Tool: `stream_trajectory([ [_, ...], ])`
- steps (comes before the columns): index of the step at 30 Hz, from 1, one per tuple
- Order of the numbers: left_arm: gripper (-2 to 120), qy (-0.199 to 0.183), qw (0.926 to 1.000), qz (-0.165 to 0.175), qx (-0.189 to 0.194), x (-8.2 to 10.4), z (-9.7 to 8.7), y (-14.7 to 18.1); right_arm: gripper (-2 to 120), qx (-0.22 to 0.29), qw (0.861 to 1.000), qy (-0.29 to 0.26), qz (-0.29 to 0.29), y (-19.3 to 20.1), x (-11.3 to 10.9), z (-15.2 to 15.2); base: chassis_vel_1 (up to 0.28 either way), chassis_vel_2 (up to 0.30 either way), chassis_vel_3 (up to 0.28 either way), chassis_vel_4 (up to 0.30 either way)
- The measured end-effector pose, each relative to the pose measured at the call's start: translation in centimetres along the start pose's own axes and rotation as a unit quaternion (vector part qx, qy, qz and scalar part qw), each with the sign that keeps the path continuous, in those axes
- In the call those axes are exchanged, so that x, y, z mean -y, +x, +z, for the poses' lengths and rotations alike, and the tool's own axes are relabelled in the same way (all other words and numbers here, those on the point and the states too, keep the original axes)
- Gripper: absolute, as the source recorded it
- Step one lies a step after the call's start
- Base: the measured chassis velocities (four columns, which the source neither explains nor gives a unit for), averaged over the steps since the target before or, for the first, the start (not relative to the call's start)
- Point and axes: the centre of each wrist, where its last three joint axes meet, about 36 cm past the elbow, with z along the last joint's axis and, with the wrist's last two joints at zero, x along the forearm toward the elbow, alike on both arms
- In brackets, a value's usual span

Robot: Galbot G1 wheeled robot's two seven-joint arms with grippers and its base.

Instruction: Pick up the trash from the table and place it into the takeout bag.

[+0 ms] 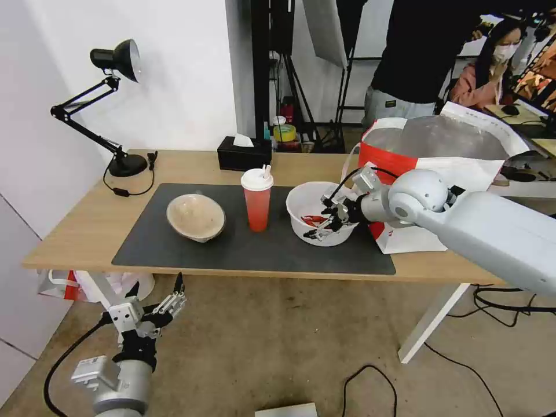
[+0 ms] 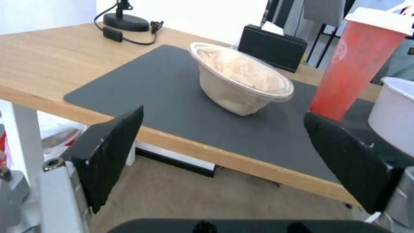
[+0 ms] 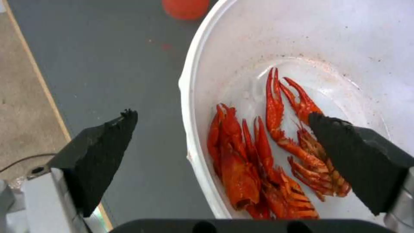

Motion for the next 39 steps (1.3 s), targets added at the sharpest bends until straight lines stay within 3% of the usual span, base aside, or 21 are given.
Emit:
stream_trajectory([
  [5,100,0.001,1.0000,0.000,0.001,0.0,0.0,-0.1,96,-0.004,1.000,-0.002,0.002,-0.3,0.2,0.3,0.000,0.000,0.000,0.000],
  [15,100,0.002,1.0000,0.001,0.008,0.0,0.1,-0.2,63,-0.010,1.000,-0.011,0.002,-1.0,0.5,0.9,0.000,0.000,0.000,0.000],
  [18,100,0.003,0.9999,0.001,0.011,0.0,0.1,-0.2,48,-0.011,1.000,-0.013,0.000,-1.3,0.6,1.0,0.000,0.000,0.000,0.000],
  [20,100,0.003,0.9999,0.001,0.011,0.0,0.1,-0.2,46,-0.011,1.000,-0.014,0.000,-1.4,0.6,1.0,0.000,0.000,0.000,0.000],
  [24,100,0.004,0.9999,0.001,0.011,0.0,0.2,-0.3,25,-0.014,1.000,-0.017,-0.002,-1.8,0.6,1.2,0.000,0.000,0.000,0.000],
  [32,100,0.008,0.9999,0.002,0.012,0.0,0.3,-0.6,1,-0.013,1.000,-0.018,0.000,-2.0,0.7,1.1,0.000,0.000,0.000,0.000],
  [39,100,0.013,0.9998,0.002,0.012,-0.1,0.4,-0.7,0,-0.012,1.000,-0.019,0.000,-2.0,0.9,0.9,0.000,0.000,0.000,0.000],
])
